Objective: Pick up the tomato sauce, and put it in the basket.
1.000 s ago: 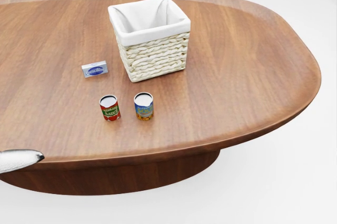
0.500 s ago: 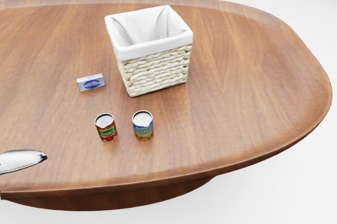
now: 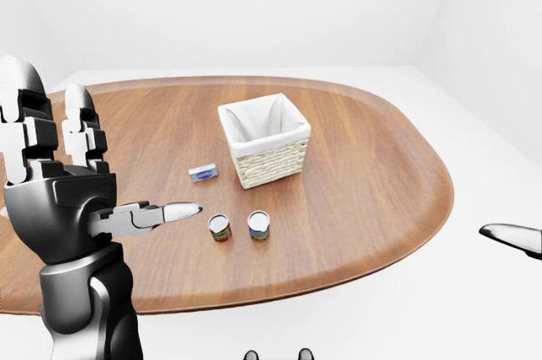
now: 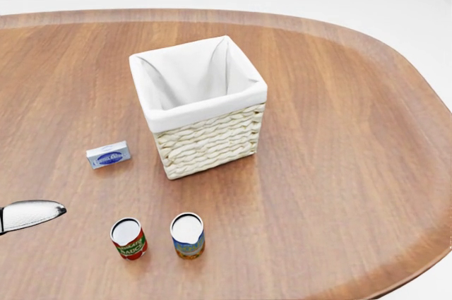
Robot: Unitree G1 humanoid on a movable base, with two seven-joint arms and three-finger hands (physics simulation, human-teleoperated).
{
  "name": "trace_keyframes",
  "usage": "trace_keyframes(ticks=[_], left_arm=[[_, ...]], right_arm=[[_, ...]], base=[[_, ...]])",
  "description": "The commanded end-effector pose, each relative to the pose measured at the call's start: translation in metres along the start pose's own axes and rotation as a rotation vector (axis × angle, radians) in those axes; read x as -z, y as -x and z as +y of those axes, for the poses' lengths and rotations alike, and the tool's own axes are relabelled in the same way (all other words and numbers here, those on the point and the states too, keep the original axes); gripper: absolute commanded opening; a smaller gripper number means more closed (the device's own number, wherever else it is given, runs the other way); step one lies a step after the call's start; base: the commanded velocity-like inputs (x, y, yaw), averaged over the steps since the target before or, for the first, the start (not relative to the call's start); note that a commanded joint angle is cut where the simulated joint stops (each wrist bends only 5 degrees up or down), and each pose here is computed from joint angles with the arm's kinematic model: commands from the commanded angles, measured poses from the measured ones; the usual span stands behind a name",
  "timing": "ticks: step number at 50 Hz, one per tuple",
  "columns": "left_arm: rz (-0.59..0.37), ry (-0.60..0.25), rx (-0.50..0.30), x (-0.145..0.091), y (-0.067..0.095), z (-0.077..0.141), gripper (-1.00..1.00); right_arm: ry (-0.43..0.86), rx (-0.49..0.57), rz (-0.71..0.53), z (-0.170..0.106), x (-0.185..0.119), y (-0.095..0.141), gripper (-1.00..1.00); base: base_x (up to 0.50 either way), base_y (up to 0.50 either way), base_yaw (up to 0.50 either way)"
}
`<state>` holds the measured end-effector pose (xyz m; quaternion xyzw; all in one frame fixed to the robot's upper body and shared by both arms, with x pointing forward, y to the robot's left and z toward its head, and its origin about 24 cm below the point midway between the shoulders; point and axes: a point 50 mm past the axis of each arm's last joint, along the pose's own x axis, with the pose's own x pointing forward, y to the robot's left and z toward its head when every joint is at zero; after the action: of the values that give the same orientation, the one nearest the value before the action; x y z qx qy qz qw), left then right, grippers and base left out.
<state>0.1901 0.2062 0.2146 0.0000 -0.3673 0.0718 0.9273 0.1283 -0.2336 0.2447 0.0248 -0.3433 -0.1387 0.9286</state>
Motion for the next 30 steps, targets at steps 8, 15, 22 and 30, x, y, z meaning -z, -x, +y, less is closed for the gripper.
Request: trace_keyframes(ticks=[8,15,22,30], left_arm=[[-0.009,0.001,0.001,-0.002,0.000,0.000,1.00],[-0.008,0.000,0.001,-0.002,0.000,0.000,1.00],[0.000,0.000,0.002,0.000,0.000,-0.001,1.00],[0.039,-0.528,0.778,0.032,-0.046,-0.067,1.00]], right_arm=[[-0.003,-0.020,0.000,0.002,-0.001,-0.001,1.00],[-0.005,-0.018,-0.008,0.001,-0.002,0.000,1.00],[-0.014,-0.011,-0.027,0.000,-0.004,0.001,1.00],[0.000,0.021,-0.006,-0.002,0.001,0.000,1.00]], base=[[0.50,0.00,0.00],[0.50,0.00,0.00],[0.09,0.00,0.00],[0.00,0.00,0.00]])
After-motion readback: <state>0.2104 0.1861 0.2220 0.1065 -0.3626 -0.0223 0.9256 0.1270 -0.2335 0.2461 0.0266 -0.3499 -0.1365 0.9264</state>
